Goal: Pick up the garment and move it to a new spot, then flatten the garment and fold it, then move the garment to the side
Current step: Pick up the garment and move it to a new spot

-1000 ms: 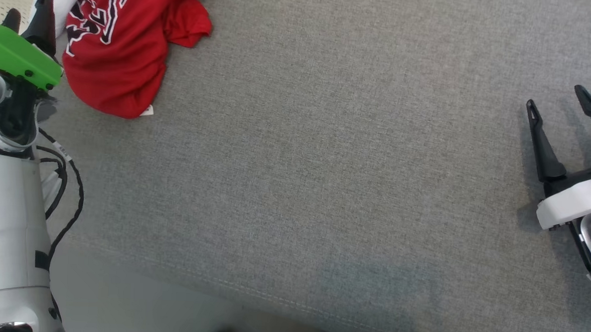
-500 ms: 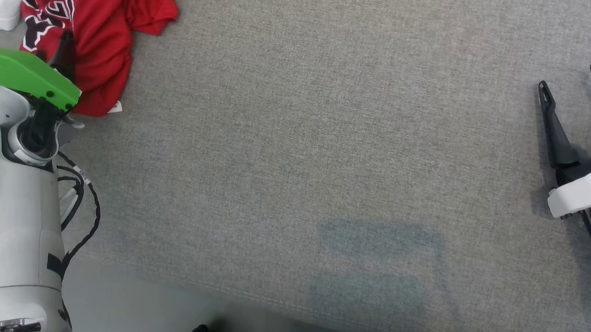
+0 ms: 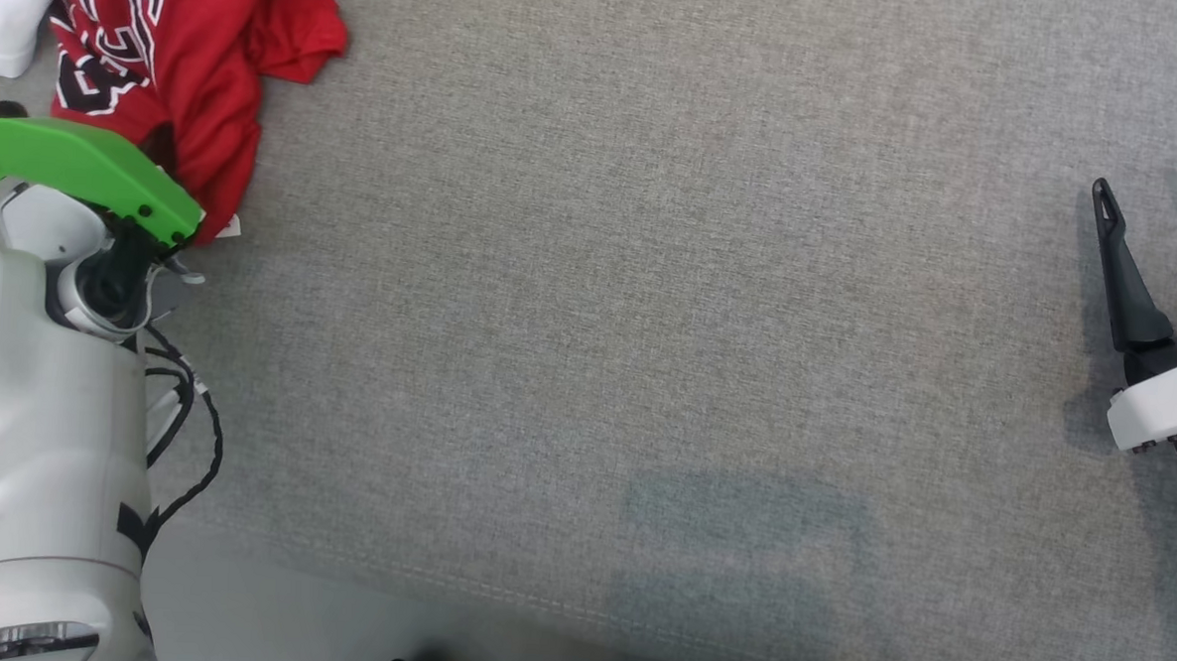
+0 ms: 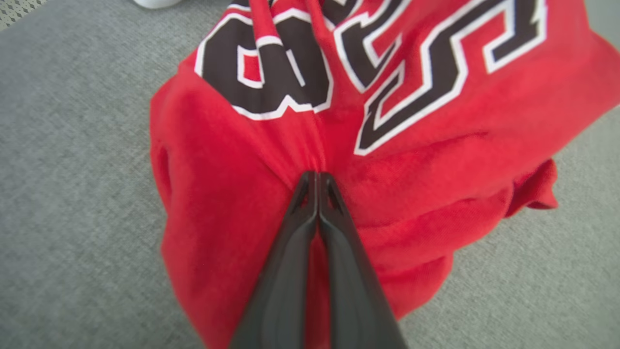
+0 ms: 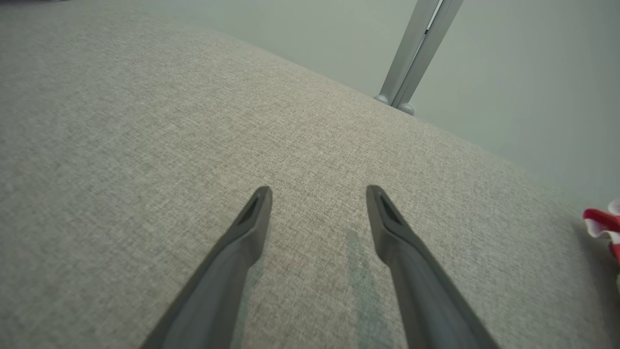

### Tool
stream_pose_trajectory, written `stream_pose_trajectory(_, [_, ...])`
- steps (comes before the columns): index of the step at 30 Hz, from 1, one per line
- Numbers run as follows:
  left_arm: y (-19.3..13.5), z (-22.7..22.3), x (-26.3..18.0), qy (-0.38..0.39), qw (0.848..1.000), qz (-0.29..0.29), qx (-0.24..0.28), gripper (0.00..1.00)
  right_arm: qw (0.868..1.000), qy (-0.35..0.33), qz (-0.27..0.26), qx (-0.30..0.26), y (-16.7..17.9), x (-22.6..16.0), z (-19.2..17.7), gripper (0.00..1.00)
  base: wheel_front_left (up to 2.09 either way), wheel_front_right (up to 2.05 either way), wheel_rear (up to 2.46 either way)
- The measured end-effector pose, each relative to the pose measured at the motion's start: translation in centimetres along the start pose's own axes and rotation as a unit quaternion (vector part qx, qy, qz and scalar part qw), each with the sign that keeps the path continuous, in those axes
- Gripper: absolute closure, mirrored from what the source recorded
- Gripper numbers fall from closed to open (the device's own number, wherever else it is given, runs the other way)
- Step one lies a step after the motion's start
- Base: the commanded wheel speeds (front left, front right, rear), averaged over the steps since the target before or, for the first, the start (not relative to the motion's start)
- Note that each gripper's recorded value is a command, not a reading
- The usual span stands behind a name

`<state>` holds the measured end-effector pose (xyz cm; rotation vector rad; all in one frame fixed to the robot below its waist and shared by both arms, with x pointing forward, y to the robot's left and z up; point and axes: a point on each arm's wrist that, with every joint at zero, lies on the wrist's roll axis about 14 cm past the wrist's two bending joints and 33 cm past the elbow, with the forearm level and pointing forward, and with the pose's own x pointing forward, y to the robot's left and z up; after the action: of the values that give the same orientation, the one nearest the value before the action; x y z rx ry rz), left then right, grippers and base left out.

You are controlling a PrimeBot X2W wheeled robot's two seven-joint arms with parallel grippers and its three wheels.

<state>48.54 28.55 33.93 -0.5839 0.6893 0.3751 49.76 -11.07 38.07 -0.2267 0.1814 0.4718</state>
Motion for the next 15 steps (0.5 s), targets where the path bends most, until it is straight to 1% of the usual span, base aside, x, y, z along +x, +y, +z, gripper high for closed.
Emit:
stream_pose_trajectory(3, [-1.3,0.4,-0.3,-0.003,1.0,-0.021,0.002,1.0,1.0,-0.003,0.002,0.0,0.2,0.0,0.3,0.0,0.0,0.0,0.0])
stream_pose_trajectory(5, [-2.8,1.1,-0.6,-0.012,0.999,-0.045,-0.003,1.0,1.0,-0.007,0.006,0.0,0.4,0.1,0.6,0.0,0.0,0.0,0.0])
stream_pose_trajectory(9, [-5.6,3.9,-1.6,-0.05,0.995,-0.09,0.008,1.0,1.0,-0.014,0.017,0.004,1.3,0.3,1.2,0.0,0.0,0.0,0.0])
stream_pose_trajectory(15, [-7.3,6.4,-4.0,-0.089,0.989,-0.118,0.03,1.0,0.998,-0.045,0.038,0.015,3.4,0.6,3.4,0.0,0.0,0.0,0.0])
